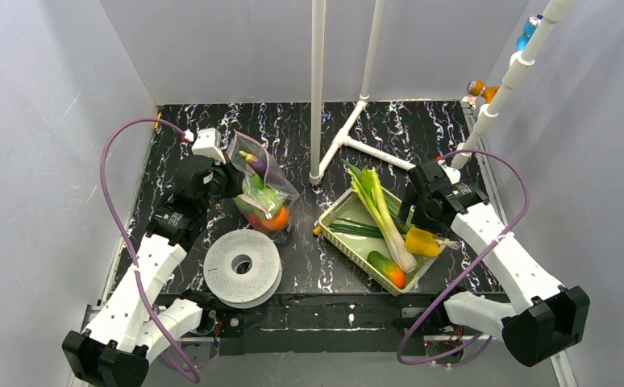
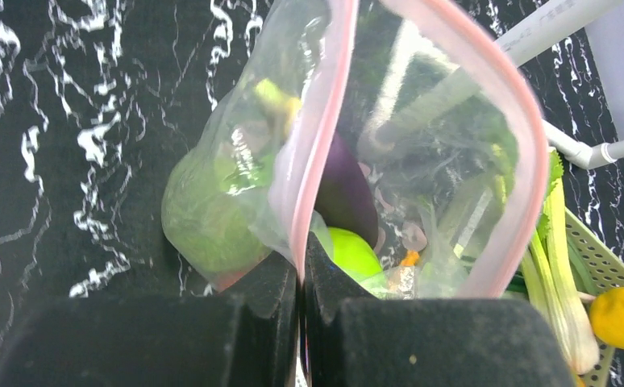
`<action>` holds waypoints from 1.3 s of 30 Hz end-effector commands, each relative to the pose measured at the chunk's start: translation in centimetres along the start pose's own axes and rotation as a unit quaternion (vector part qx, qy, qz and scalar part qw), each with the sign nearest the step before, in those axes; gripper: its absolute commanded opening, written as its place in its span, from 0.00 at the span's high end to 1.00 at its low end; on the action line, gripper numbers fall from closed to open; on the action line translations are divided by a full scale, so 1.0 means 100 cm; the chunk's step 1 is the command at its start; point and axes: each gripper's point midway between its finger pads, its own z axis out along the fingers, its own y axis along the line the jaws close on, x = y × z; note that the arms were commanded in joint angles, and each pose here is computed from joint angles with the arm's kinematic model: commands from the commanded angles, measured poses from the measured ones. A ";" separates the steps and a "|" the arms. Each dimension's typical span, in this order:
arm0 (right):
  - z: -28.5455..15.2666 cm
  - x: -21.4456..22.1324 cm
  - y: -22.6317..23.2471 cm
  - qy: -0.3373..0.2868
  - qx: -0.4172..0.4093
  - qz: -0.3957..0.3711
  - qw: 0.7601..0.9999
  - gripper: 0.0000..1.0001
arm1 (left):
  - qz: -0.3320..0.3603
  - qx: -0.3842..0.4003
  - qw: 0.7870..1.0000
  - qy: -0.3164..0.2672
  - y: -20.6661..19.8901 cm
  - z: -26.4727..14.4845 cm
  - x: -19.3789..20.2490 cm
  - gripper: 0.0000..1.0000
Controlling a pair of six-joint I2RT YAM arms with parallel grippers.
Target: Place the food in the zip-top bag and seal the zipper
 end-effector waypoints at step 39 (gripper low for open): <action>0.012 0.008 0.004 -0.043 0.056 -0.092 0.993 0.65 | -0.245 0.004 0.950 0.195 -0.040 -0.047 0.047 1.00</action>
